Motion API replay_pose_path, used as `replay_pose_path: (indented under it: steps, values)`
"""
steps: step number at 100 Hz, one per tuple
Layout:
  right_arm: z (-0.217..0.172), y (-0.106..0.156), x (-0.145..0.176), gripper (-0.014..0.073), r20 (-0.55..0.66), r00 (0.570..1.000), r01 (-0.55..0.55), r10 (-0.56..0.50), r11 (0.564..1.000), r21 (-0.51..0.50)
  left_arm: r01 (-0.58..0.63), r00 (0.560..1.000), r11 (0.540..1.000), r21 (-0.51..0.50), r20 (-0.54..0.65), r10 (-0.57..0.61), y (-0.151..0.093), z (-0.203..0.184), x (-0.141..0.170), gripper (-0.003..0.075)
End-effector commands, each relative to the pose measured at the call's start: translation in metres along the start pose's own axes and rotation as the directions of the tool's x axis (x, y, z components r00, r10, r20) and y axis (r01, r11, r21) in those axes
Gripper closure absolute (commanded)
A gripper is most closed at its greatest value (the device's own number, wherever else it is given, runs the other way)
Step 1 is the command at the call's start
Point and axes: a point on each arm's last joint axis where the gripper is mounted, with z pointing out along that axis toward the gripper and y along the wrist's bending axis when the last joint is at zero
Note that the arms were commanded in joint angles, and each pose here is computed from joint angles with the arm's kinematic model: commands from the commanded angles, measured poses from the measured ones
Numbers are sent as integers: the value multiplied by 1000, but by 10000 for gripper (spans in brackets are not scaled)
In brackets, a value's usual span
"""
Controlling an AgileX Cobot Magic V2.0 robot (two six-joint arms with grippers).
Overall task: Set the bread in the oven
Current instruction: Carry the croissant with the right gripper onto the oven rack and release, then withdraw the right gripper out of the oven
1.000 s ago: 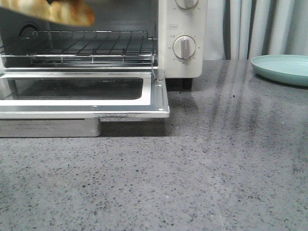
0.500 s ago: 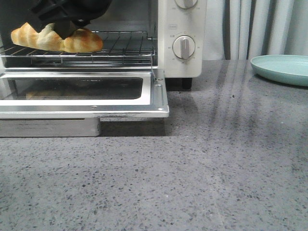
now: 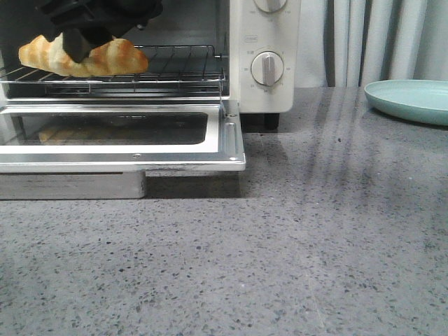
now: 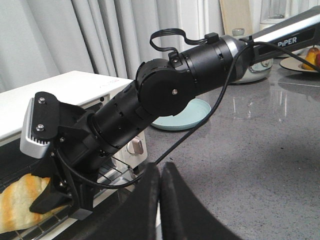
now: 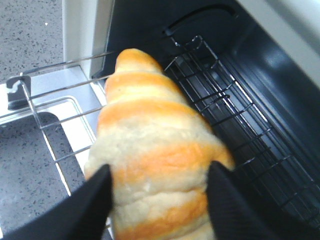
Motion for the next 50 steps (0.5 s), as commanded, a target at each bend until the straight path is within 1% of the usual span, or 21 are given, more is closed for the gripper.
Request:
replay_pose_path:
  steps: [1,10,33,50]
  values:
    - [-31,-20,-34,107,181,983,6,-22,996,88,28,998,999,-32,65,-26,4,-3,-13,741]
    - [-37,-18,-39,123,188,982,9,-24,997,83,28,998,999,-32,65,-26,4,-3,-13,742]
    - [-62,-9,-56,123,236,971,19,-36,997,71,29,997,999,-36,67,-26,4,-3,-13,742]
    - [-82,-8,-61,123,203,979,24,-34,998,51,30,997,998,-51,78,-26,5,-3,-14,741]
